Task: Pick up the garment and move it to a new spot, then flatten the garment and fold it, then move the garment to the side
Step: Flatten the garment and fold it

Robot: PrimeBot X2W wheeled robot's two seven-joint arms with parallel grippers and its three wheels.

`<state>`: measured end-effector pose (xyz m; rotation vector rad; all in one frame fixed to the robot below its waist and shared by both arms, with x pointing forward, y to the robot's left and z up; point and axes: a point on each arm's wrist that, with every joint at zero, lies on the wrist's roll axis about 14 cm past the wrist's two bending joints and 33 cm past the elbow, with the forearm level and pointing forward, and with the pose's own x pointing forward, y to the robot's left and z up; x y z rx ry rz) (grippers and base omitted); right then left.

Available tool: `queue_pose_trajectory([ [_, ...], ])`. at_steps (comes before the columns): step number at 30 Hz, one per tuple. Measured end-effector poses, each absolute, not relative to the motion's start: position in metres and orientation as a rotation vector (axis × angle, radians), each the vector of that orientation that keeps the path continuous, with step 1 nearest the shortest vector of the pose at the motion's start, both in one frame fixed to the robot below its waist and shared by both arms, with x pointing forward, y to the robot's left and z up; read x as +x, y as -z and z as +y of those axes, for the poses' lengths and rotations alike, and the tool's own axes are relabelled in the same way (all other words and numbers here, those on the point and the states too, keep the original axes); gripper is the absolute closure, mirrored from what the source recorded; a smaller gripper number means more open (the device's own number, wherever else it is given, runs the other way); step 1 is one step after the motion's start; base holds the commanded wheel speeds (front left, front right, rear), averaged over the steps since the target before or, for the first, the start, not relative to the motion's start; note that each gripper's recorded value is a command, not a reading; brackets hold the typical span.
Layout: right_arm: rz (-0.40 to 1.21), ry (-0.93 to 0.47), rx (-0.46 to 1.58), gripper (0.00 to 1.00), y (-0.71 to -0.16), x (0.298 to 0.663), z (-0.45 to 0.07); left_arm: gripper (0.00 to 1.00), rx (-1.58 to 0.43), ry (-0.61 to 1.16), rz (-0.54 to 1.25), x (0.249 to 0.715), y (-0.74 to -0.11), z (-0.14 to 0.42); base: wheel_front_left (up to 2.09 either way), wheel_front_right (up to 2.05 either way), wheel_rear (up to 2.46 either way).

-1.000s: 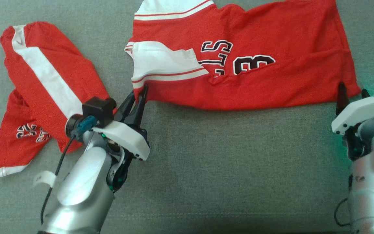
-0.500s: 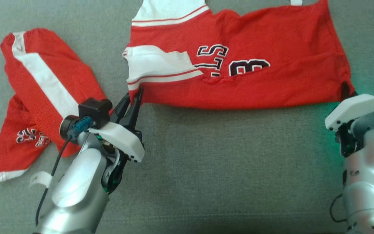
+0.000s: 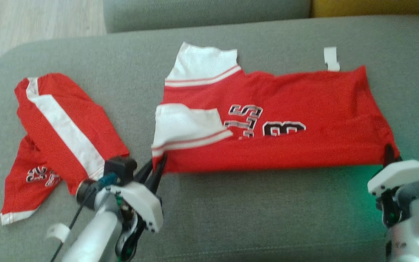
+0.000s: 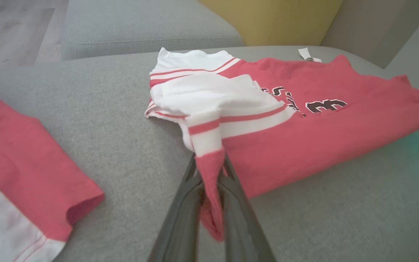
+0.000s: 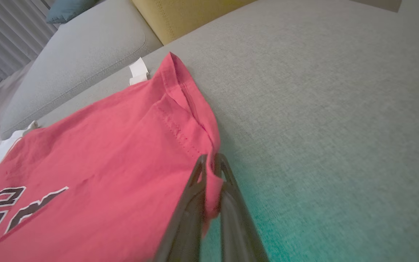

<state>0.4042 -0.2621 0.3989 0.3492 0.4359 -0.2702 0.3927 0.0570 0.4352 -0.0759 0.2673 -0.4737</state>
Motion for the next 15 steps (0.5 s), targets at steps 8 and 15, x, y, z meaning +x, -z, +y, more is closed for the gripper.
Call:
queue_pose_trajectory([
  [8,0.471,0.306,0.387,0.13,-0.389,0.349,-0.274,1.0,-0.084,0.525,0.359,0.352,-0.419,0.042,0.0,0.0,0.0],
  [15,0.386,0.324,0.327,0.0,-0.415,0.351,-0.29,0.0,-0.078,0.503,0.336,0.358,-0.421,0.043,0.0,0.0,0.0],
])
